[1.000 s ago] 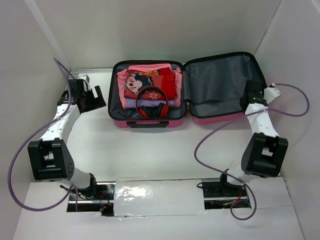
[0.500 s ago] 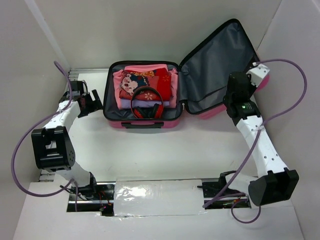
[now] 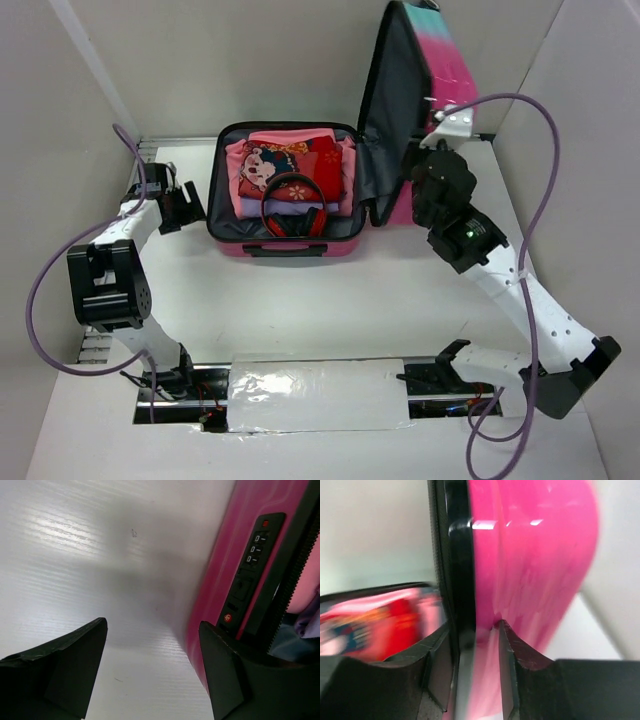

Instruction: Pack the luggage

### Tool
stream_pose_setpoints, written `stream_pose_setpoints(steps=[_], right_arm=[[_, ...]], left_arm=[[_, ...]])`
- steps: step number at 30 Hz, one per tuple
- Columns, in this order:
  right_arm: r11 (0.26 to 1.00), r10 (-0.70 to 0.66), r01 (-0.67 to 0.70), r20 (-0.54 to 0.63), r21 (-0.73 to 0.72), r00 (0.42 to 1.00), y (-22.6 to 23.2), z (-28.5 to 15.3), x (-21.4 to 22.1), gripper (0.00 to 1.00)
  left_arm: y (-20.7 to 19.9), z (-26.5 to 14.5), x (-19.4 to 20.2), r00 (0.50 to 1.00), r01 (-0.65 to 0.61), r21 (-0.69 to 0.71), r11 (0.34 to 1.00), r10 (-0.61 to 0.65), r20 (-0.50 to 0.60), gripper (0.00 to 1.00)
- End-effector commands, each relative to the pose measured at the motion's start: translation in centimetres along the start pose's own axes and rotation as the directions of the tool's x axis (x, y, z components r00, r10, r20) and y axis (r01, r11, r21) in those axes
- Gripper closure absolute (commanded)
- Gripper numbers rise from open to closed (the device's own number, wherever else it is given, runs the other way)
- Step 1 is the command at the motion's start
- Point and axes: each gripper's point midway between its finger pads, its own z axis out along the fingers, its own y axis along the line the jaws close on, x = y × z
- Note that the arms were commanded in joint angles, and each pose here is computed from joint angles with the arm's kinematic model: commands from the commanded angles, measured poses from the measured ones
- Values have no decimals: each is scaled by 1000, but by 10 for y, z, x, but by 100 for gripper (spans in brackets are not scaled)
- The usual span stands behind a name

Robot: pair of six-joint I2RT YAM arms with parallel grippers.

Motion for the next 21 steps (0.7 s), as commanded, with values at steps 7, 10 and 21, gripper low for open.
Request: stream_pose_setpoints(steps=[7,10,21], right_arm=[[752,19,-7,11,-659,1000,180,-80,-2,100],[728,6,-4,0,-686,1000,202,-91,9,100],[946,142,-217,-297,-239,944,169,-59,42,97]], left_arm=[[-49,2,-8,997,-78,251,965,75,24,15],[-49,2,-8,997,-78,251,965,75,24,15],[-41,2,1,996,-87,217,972,92,-12,15]])
